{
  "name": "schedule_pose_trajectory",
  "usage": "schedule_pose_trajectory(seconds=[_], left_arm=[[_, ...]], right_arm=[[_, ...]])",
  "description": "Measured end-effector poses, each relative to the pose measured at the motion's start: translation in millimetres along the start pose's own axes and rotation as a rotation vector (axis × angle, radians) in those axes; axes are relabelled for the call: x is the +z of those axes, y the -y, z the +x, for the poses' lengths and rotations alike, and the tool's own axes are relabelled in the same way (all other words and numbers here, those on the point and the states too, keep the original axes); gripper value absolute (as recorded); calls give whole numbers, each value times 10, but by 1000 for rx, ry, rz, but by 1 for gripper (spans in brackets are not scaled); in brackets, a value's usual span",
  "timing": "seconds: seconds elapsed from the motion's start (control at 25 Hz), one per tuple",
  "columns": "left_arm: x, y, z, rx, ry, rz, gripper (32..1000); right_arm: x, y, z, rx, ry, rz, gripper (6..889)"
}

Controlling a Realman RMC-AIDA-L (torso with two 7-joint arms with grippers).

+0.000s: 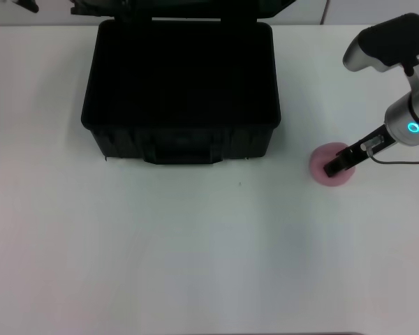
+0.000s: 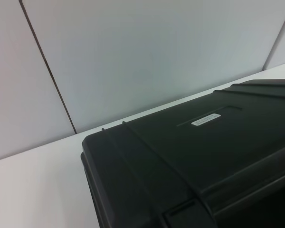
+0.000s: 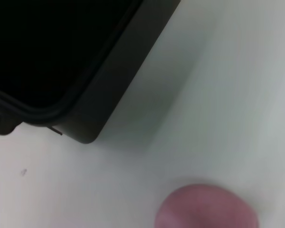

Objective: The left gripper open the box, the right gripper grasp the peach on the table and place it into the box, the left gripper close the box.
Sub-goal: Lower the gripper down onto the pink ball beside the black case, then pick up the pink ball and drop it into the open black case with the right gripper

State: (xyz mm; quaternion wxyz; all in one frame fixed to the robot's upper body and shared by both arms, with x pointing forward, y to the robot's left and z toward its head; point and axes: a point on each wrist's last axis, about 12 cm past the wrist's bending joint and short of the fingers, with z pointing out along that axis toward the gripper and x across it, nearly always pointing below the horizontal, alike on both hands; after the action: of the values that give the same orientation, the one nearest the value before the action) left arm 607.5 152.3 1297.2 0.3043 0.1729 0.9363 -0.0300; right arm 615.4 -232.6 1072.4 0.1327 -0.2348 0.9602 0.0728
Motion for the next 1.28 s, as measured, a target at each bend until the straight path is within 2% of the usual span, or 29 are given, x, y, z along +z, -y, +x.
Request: schedule_pose_trajectory(seconds=[0.48,0.68,0.88,1.28], left_arm=[[2,1,2,0,-1,0,392],[4,-1,6,0,-2,0,392],[5,-2,7,0,-2,-1,391],[14,-20,24,-4,-6,-3,391]], right_arm=[[5,0,4,2,-1,-1,373],[1,-1,0,0,0,-1,157],[1,-1,1,0,-1,-1,86],[-117,5,-68,-14,34,2,40]])
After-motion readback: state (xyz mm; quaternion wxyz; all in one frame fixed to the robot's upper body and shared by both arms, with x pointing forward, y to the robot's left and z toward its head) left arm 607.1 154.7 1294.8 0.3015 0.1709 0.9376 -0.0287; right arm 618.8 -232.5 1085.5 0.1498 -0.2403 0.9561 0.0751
